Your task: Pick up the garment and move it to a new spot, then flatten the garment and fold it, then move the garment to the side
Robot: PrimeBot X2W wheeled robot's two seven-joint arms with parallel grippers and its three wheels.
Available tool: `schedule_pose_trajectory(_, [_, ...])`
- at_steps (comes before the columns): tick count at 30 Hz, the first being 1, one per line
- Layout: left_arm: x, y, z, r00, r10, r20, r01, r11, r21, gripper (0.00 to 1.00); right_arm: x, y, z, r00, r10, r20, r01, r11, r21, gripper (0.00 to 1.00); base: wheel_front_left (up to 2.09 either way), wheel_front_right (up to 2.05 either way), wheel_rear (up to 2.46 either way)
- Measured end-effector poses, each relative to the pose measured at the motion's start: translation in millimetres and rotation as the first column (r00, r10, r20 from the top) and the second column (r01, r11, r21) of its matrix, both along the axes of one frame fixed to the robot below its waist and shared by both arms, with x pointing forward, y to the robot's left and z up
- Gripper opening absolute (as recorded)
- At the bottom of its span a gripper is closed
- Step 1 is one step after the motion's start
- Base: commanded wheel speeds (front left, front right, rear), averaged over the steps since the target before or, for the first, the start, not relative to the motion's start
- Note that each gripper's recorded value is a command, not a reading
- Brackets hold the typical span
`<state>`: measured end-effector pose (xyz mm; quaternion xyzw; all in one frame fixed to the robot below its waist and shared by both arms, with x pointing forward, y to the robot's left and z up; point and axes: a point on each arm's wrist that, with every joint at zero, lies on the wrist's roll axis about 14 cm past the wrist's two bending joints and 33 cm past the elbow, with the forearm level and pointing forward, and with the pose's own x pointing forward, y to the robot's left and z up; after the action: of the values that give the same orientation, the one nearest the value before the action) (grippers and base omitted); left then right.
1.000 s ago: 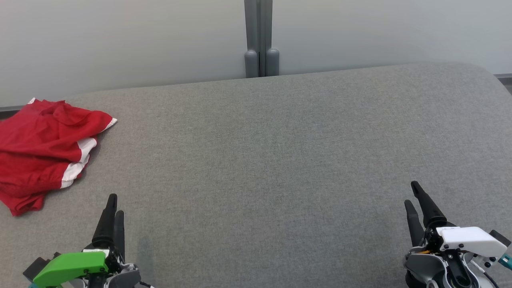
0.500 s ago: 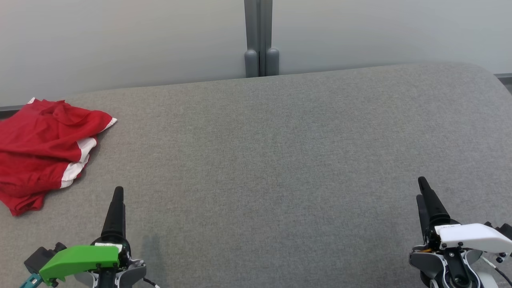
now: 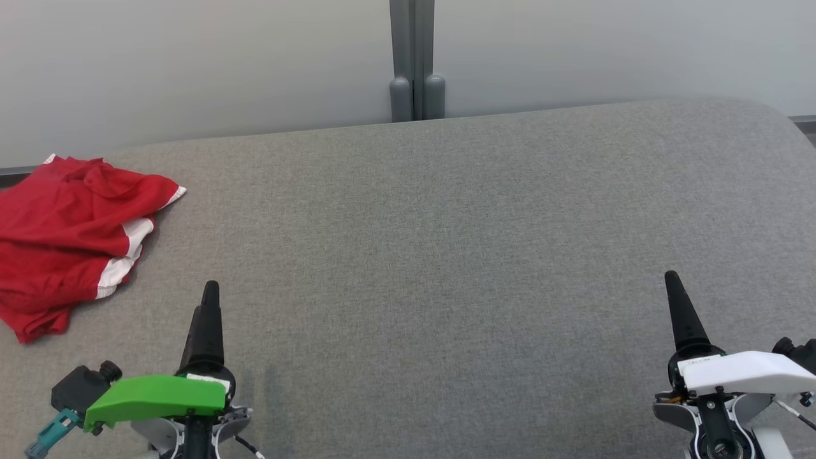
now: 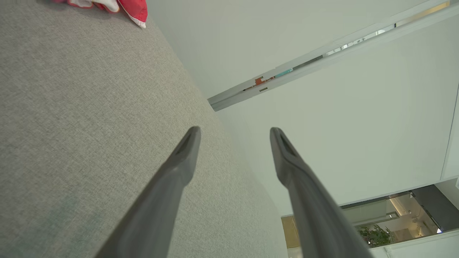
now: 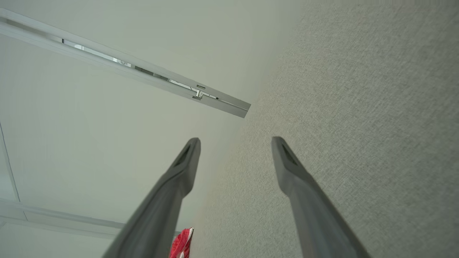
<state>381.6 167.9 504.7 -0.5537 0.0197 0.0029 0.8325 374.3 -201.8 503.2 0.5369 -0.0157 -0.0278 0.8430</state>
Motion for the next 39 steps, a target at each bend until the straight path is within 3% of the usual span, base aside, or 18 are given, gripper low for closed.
schedule_pose_trajectory(8, [0.6,-10.3,5.1,1.0,-0.021,0.012,0.019,0.982,0.189,1.0,1.3,8.0,8.8,0.999,0.025,0.021,-0.021,0.98,-0.196,1.0,0.0,0.0,0.0])
schedule_pose_trajectory(17, [0.6,-16.7,8.5,0.999,-0.03,0.027,0.019,0.932,0.361,1.0,0.7,16.6,12.4,0.998,0.053,0.028,-0.039,0.926,-0.376,1.0,0.0,0.0,0.0])
schedule_pose_trajectory(39, [-6.5,-19.9,0.5,0.999,-0.025,0.031,0.001,0.781,0.625,1.0,-1.2,28.3,10.0,0.996,0.091,0.026,-0.054,0.769,-0.637,1.0,0.0,0.0,0.0])
